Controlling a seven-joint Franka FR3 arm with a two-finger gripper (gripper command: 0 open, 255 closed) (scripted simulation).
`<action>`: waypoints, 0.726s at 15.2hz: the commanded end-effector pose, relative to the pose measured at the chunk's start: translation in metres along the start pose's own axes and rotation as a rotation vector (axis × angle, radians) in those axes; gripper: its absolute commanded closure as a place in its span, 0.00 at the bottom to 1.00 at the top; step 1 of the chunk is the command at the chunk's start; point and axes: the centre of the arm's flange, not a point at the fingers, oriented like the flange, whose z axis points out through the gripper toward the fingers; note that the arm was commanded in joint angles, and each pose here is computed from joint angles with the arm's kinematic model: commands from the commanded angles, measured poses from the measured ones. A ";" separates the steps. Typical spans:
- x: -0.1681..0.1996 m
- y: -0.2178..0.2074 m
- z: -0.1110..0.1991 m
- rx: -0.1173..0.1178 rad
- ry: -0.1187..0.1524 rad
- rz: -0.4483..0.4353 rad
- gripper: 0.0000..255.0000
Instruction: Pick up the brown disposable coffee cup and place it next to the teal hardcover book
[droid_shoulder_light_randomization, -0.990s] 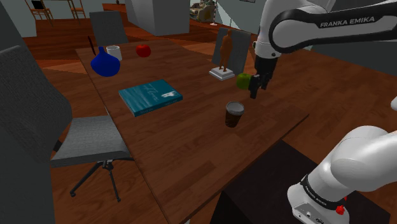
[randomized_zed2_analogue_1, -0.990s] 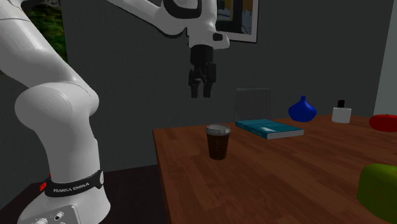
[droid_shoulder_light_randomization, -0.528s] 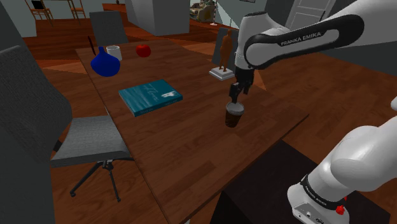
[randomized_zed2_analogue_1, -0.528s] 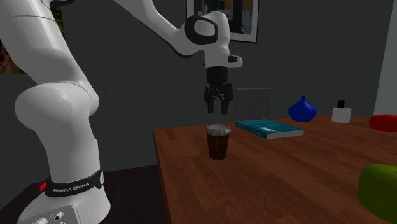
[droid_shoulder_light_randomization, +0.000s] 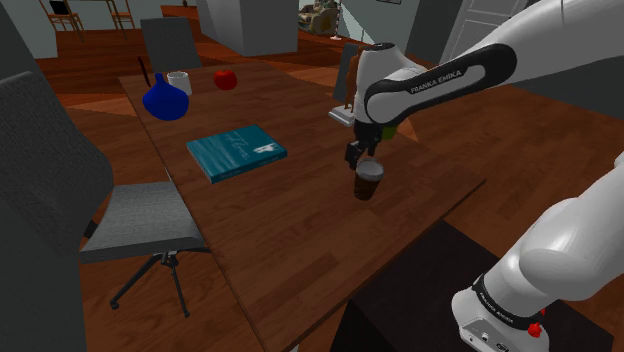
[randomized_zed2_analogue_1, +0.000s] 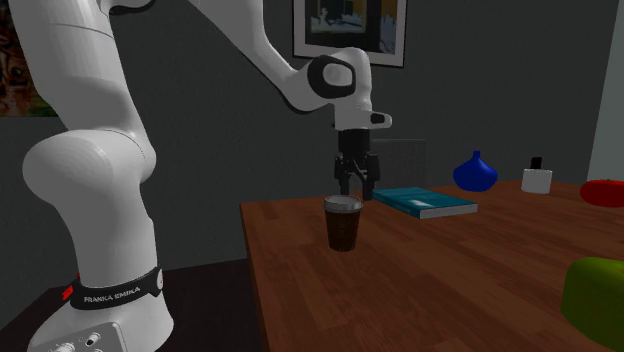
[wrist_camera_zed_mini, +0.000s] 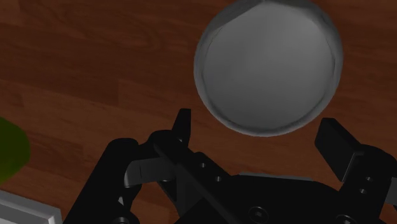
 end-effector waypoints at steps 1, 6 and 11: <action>0.001 -0.002 0.011 0.000 0.001 0.000 0.00; 0.001 -0.002 0.019 0.000 0.001 0.000 0.00; 0.001 -0.002 0.019 0.000 0.001 0.000 0.00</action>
